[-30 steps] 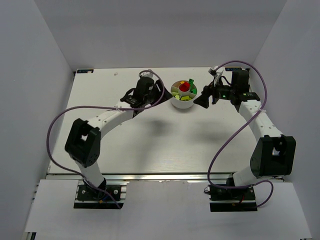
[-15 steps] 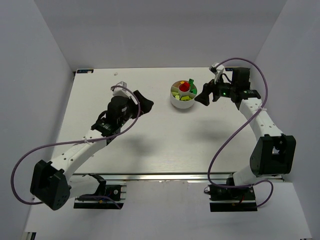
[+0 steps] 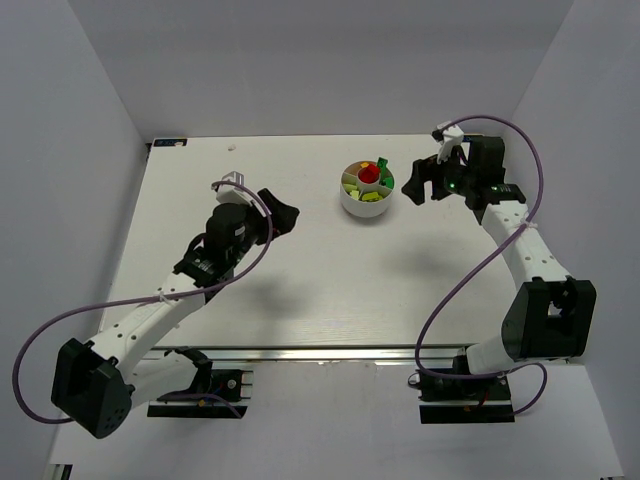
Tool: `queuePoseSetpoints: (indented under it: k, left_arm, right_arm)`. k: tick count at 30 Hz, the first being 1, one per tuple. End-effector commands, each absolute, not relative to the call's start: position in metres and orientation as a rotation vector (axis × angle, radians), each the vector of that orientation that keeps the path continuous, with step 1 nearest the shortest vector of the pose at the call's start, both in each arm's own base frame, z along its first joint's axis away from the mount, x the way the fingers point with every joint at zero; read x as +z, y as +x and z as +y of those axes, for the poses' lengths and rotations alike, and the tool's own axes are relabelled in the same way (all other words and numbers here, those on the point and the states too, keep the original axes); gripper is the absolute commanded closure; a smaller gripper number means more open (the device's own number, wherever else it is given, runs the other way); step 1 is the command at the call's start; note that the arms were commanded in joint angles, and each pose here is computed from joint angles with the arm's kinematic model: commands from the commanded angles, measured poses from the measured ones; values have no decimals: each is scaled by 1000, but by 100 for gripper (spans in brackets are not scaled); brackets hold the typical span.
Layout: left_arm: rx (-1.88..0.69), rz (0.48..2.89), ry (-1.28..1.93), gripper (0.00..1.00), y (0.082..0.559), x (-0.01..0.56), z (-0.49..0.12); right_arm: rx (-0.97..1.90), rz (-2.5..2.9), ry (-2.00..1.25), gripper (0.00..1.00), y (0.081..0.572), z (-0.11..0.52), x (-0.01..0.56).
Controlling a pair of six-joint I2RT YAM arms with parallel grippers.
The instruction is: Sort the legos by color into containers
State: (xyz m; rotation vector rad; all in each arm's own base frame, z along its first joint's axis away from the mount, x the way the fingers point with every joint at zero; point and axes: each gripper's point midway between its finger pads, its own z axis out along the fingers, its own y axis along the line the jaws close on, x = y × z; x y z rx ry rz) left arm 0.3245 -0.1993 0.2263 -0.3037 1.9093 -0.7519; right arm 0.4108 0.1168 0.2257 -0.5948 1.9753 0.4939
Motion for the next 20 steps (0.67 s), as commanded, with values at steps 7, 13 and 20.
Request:
queuePoseSetpoints:
  k: [7,13,20]
  left_arm:
    - [-727,1853,-293,2,323,244,-189]
    - [-724,1848,-298,2,321,244,-187]
    - [-715,1851,-288,2,318,244,-185]
  right_arm:
    - [397,1961,-446,11,420,97,238]
    - [382,1968,-425,11,421,91,233]
    - [365,1984,-385,11,419,85,224]
